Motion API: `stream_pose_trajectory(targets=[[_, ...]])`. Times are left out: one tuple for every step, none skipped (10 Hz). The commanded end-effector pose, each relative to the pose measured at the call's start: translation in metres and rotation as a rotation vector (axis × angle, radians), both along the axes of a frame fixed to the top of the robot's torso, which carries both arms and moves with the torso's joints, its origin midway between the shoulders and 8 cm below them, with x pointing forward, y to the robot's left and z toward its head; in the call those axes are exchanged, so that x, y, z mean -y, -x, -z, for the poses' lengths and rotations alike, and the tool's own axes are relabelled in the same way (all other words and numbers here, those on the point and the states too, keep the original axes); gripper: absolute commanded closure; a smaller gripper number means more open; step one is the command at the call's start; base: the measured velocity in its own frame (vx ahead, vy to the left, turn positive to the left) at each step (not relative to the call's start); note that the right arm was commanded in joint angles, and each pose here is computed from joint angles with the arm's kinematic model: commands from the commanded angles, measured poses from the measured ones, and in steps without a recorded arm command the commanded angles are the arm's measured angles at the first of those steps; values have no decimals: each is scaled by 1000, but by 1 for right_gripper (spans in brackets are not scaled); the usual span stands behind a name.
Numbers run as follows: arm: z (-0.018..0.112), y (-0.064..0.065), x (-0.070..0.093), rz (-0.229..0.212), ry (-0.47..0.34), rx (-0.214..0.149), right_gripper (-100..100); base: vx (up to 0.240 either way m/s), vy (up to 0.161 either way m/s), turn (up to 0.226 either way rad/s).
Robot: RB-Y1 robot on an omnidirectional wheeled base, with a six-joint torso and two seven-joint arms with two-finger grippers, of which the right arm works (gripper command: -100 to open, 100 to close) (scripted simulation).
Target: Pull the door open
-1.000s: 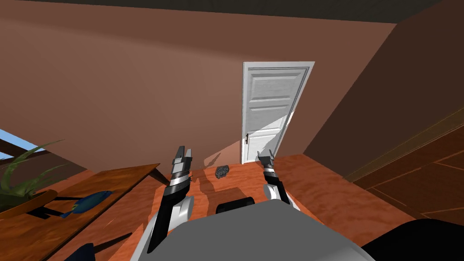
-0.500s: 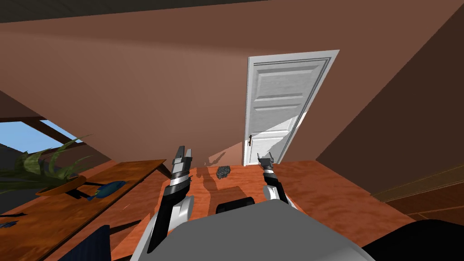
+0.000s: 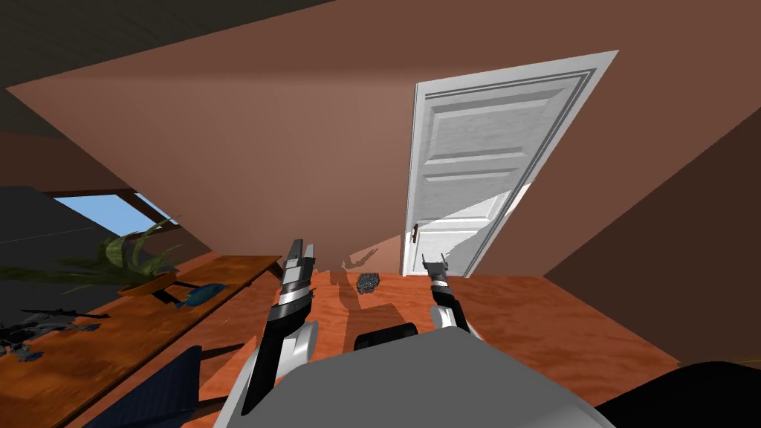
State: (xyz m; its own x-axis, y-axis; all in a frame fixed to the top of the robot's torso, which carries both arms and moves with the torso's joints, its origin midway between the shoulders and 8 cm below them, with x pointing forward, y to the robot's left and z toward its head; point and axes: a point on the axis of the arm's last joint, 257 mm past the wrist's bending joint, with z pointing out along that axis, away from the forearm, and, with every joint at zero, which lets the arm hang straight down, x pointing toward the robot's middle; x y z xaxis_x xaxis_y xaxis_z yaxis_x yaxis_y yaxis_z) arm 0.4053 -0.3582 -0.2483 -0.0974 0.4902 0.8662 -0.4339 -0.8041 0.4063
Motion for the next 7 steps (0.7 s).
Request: stream_pose_trajectory(targets=[[13,-1,2,-2,-46,-8,-100,74,-90,150],[19,0,4,-3,-71,-13,-100,72,-88,128],[26,0,5,-3,-95,-18,-100,56,-73,156],[33,0,7,-2,-120,-22,-100,54,-74,142],[46,2,10,0,-168,-32,-100,82,-103,241],[52,2,12,2,-190,-36,-100,78,-133,198],[58,3,14,4,-212,-39,-100,56,-121,140]])
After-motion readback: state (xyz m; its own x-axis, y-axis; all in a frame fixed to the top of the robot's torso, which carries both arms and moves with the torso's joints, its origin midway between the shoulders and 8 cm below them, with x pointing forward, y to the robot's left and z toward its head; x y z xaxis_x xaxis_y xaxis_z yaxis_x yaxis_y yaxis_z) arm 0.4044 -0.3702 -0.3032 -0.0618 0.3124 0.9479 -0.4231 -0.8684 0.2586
